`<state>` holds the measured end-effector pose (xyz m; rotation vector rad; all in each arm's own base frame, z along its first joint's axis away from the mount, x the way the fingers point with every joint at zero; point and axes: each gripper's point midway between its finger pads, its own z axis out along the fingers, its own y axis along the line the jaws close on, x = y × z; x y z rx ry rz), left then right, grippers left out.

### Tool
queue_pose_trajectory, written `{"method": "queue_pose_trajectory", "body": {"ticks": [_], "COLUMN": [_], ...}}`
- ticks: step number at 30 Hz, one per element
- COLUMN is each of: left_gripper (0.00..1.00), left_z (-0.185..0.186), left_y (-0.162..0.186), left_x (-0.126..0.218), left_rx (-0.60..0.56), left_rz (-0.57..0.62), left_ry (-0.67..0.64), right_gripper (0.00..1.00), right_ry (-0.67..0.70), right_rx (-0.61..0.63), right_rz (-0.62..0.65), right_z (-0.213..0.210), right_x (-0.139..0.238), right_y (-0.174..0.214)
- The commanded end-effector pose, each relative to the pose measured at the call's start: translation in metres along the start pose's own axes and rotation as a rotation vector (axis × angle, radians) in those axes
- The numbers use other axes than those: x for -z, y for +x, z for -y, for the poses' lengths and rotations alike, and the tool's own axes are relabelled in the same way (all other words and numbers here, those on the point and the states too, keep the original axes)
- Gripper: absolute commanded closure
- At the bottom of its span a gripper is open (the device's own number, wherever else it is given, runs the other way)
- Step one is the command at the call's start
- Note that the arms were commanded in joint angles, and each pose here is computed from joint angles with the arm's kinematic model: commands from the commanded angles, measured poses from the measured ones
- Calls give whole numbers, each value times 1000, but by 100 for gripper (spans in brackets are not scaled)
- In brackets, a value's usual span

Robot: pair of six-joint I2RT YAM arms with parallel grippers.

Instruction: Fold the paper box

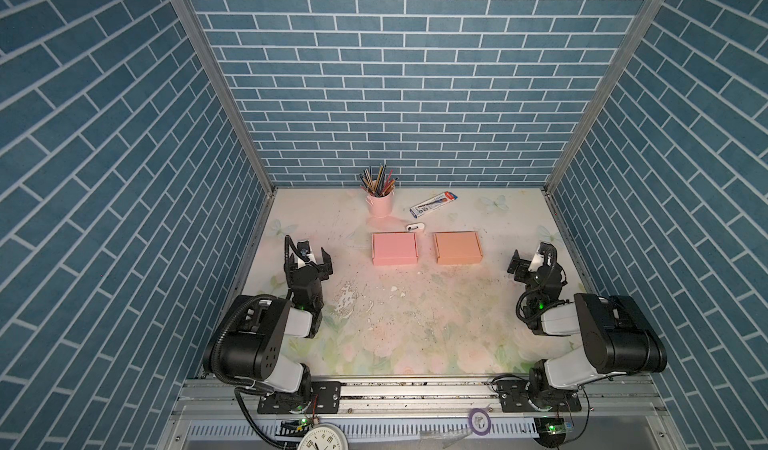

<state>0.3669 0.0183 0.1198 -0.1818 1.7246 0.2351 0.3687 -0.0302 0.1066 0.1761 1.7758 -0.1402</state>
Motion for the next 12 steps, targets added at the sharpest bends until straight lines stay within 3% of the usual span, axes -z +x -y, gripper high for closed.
{"method": "queue_pose_trajectory", "body": {"ticks": [1,12], "left_gripper": [12,12], "left_z": [-2,0], "left_y": [-8,-6], "left_x": [-1,-4], "left_rx": [7,11], "left_rz": [29,15], "left_ry": [0,26], "right_gripper": [2,2], "right_ry": [-9,-9], "right_rx": [19,19], "right_rz": [39,41], "right_z": [-1,-1], "right_x": [-2,-1], "right_y": [-11,-11]}}
